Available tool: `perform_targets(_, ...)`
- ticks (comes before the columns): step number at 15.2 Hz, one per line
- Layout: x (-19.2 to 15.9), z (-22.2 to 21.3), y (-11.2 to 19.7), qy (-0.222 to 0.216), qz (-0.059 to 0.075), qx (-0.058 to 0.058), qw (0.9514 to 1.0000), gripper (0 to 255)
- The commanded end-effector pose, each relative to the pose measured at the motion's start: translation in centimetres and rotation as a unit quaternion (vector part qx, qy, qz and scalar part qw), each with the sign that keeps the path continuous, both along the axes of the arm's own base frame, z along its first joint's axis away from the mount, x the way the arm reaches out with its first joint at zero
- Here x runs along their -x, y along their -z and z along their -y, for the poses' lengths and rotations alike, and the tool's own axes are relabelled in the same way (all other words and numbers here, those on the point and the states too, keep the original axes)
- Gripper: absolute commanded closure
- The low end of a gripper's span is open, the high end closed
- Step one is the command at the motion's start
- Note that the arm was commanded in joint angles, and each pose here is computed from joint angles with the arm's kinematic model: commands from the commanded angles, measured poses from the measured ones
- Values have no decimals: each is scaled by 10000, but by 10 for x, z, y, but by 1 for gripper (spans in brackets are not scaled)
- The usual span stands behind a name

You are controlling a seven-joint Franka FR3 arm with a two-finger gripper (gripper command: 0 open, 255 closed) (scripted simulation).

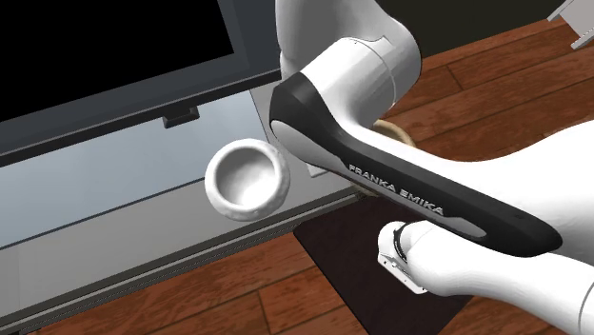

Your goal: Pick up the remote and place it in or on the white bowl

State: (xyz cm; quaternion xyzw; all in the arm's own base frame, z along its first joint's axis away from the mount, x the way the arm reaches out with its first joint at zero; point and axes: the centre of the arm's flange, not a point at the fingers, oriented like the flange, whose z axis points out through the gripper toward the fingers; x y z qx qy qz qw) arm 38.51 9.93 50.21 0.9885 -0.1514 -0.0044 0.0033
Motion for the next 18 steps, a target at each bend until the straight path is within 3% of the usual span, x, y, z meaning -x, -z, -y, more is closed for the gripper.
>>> perform_targets(1,1,0,-10,0,0,1,10000,255)
perform_targets(18,1,0,-100,0,0,1,10000,255)
